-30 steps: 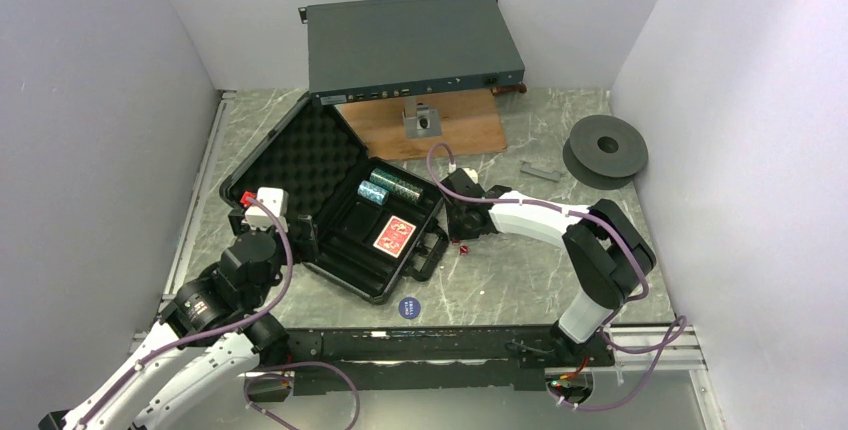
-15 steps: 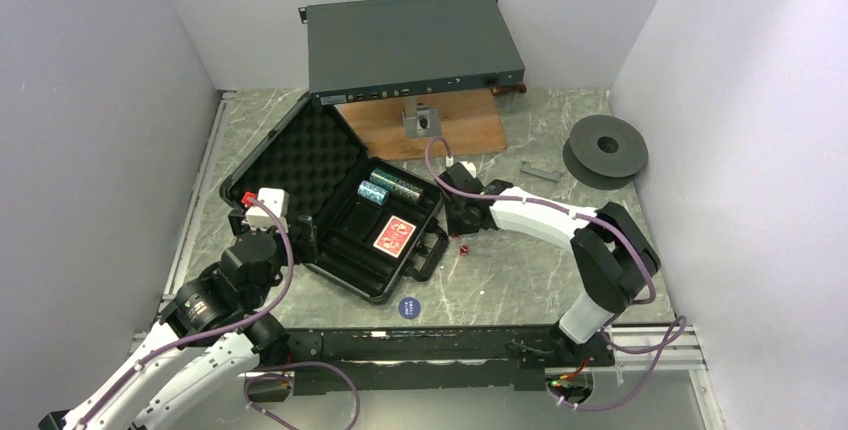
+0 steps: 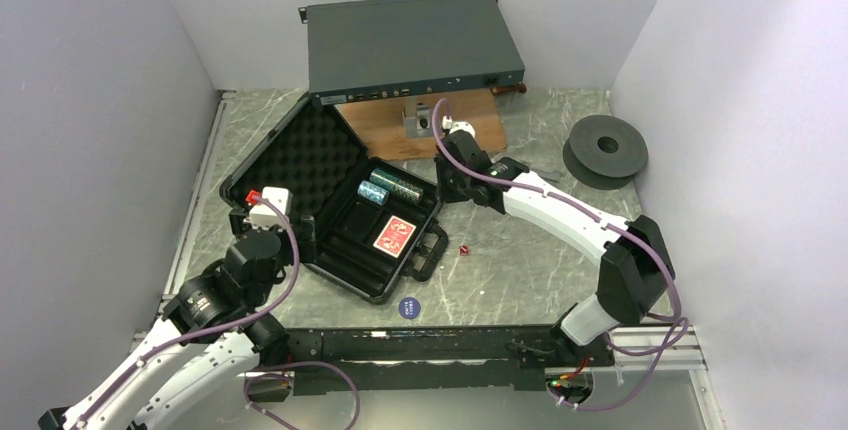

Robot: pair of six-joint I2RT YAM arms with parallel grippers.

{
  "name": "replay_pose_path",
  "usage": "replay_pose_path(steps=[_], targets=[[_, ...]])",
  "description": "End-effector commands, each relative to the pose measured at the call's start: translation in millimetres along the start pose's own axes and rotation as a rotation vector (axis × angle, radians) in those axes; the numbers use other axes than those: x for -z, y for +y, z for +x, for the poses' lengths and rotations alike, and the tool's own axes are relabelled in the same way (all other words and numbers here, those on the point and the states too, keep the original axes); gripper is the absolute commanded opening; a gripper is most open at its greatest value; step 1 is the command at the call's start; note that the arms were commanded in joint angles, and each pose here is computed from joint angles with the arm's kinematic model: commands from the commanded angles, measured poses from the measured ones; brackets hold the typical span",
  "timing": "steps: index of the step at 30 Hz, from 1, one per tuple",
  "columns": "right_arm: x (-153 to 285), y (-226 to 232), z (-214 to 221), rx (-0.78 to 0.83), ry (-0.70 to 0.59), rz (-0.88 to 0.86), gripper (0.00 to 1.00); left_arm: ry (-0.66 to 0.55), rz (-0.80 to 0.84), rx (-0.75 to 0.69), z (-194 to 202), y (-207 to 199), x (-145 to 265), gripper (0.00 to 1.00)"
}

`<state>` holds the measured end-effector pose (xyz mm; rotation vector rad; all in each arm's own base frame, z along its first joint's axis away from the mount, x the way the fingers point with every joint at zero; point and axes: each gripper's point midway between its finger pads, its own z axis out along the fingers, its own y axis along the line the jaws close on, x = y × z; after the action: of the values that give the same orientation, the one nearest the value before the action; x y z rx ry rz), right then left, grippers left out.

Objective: Pack up texas hold em set

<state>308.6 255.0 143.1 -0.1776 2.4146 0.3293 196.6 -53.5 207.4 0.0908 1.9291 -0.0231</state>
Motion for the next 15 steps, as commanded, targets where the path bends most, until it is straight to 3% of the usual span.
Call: replay_pose_path(steps=[1,15], targets=[[2.6,33.8,-33.7,-0.003,-0.068,-0.120,0.07,-0.026,-0.017,0.014,-14.6,3.7,4.2,1.00],[-48.6,72.3,-24.4,-0.015,-0.004,-0.209,0.06,-0.025,0.001,0.012,-14.4,0.7,4.2,1.00]])
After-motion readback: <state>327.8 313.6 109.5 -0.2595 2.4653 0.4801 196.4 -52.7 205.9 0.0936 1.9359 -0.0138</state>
